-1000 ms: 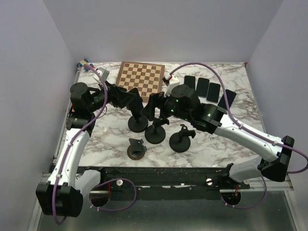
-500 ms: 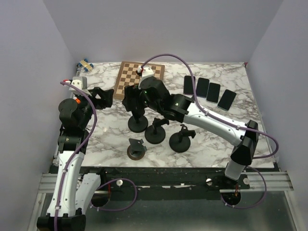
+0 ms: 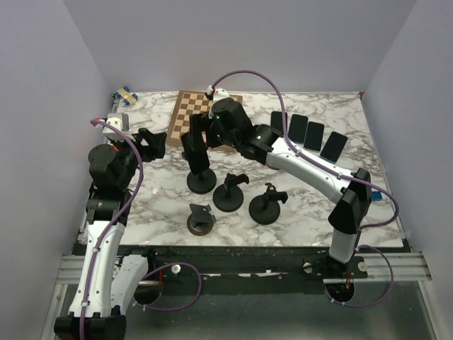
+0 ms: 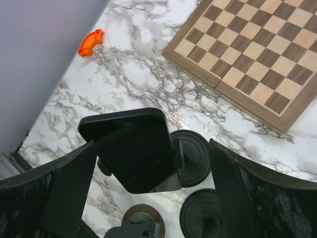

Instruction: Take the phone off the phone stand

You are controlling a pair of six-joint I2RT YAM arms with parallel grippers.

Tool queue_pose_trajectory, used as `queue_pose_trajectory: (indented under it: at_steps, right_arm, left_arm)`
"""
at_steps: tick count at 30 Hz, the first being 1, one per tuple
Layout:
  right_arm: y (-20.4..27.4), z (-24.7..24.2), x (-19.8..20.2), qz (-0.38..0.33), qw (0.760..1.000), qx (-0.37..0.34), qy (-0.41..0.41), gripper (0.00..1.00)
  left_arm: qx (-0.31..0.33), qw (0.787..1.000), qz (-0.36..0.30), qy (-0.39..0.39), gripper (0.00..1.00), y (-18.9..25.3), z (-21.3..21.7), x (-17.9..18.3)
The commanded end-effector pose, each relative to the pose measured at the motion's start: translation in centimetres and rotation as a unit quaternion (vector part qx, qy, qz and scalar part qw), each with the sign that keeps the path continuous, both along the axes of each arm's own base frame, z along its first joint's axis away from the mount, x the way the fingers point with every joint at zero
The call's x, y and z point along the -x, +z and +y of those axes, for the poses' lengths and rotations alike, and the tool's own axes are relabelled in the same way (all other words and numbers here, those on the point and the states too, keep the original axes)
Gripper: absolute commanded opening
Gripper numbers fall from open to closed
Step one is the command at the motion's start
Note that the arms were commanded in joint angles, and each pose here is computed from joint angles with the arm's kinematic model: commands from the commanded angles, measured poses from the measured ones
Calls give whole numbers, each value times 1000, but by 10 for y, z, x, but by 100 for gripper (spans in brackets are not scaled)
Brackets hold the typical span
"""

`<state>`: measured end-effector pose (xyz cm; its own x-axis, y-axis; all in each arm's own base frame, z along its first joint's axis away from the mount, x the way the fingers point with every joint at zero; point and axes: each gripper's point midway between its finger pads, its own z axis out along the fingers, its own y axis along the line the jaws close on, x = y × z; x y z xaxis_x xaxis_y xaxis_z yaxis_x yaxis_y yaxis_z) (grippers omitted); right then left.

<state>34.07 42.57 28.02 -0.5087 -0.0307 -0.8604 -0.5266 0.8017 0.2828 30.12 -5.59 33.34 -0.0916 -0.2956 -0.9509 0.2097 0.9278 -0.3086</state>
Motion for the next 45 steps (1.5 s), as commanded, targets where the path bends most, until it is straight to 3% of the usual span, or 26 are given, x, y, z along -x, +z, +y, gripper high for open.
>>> queue_pose_trajectory:
  at_steps: [1, 13, 19, 26, 39, 41, 45]
  right_arm:
    - [-18, 20, 9, 6, 998, 12, 57, 100]
    - [-11, 26, 11, 17, 999, -12, 32, 100]
    - [-24, 23, 2, 11, 999, 36, -28, 100]
    - [-24, 22, 1, 2, 998, 43, -44, 86]
    - [-34, 30, 5, -4, 997, 70, -41, 91]
    - [-33, 30, 5, -8, 997, 70, -41, 88]
    - [-32, 26, 3, -10, 996, 70, -51, 51]
  left_arm:
    - [5, 1000, 7, -7, 82, -6, -2, -1]
    - [10, 1000, 11, -19, 82, -9, -6, -3]
    - [12, 1000, 12, -20, 82, -10, -6, -4]
    - [12, 1000, 14, -24, 82, -12, -8, -5]
    - [13, 999, 14, -30, 82, -12, -10, -5]
    - [13, 999, 13, -30, 82, -12, -10, -4]
    - [13, 999, 12, -37, 82, -13, -12, -5]
